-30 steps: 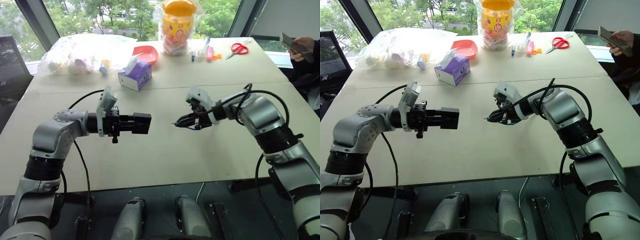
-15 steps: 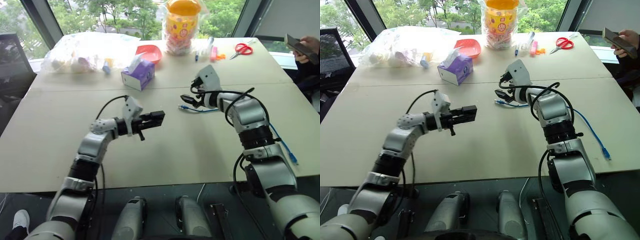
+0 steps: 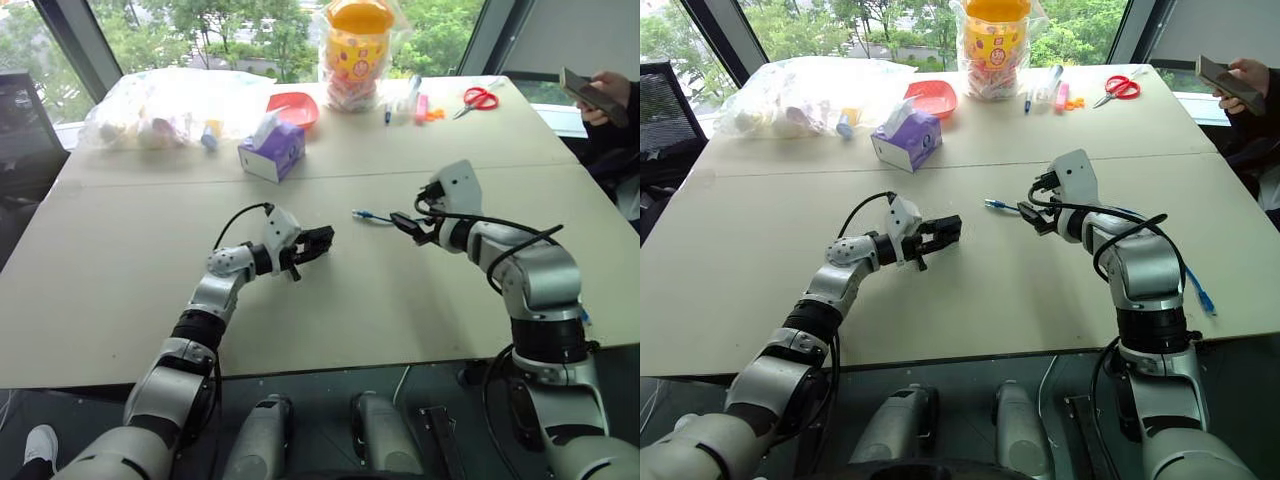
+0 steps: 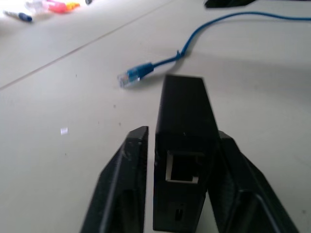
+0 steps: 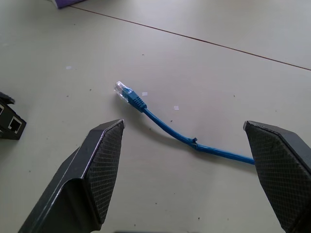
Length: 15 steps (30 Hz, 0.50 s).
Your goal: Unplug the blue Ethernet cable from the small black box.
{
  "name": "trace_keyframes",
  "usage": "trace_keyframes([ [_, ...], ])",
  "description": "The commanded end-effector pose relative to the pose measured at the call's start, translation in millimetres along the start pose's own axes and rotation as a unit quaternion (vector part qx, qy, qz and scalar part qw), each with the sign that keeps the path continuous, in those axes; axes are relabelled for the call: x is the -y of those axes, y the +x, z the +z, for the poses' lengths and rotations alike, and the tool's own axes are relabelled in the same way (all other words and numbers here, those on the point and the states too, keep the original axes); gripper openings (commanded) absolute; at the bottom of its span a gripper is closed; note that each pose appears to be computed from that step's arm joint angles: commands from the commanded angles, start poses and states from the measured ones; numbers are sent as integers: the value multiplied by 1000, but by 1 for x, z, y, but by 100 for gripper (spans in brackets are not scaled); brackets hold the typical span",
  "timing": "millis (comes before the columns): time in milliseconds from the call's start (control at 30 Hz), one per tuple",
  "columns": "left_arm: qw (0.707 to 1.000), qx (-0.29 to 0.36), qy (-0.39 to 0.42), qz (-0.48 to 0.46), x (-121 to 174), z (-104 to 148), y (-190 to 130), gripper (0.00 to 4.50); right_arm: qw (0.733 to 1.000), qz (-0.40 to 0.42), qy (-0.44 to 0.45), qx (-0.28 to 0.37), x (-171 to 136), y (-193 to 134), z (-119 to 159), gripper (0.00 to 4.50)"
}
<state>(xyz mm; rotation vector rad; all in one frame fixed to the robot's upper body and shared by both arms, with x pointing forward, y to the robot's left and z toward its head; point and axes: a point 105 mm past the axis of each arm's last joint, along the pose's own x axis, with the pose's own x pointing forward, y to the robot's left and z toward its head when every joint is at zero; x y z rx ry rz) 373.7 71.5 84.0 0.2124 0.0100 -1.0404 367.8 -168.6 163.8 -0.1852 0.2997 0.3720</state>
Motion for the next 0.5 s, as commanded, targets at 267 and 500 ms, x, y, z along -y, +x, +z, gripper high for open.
trace_keyframes([
  [267,1000,-18,6,-10,-10,4,-36,447,998,63,-8,-12,-17,-29,-4,407],
  [500,999,-27,-4,-39,-13,42,-69,447,987,156,-38,-20,-35,-58,-7,407],
])
